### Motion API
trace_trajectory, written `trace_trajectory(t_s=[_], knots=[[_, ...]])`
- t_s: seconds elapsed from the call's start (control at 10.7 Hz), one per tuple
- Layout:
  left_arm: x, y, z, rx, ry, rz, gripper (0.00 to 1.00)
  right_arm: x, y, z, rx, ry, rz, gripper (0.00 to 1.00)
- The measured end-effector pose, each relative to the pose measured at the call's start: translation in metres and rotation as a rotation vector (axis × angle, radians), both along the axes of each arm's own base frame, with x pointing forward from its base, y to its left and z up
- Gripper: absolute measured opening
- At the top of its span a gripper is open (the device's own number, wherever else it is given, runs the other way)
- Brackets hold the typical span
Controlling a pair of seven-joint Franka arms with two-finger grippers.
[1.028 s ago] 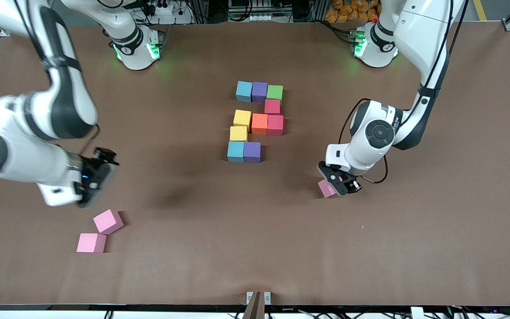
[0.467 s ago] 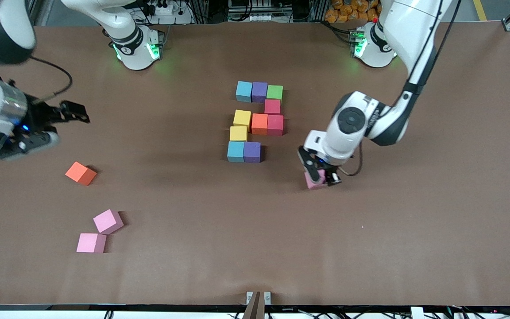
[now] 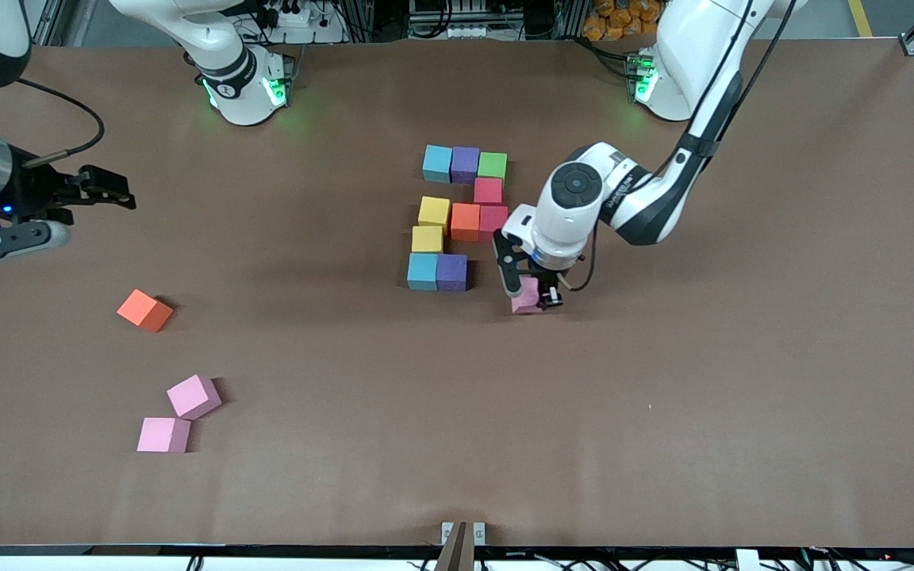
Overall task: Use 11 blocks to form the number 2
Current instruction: 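Lower pink beside the blue cube with the left gripper and release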
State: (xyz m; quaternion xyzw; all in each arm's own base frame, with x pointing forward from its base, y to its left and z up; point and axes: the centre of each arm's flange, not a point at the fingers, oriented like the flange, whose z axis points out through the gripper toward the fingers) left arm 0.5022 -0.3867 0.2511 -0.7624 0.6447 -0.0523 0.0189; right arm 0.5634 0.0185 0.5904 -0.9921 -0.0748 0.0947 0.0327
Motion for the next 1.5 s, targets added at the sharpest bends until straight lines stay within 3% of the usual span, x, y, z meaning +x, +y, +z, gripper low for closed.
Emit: trace_trajectory(t_s=[0.47, 0.93, 1.5], knots=[[-0.026, -0.042, -0.020, 0.028, -0.004, -0.108, 0.54, 0.003, -0.015, 0.054, -0.010, -0.117, -0.088, 1.00], [-0.038, -0.061, -0.025, 0.038, -0.013, -0.158, 0.54, 0.003, -0.014, 0.055, -0.021, -0.117, -0.156, 1.00], [-0.034, -0.067, -0.026, 0.044, -0.031, -0.179, 0.54, 0.003, -0.015, 0.055, -0.024, -0.116, -0.159, 1.00]])
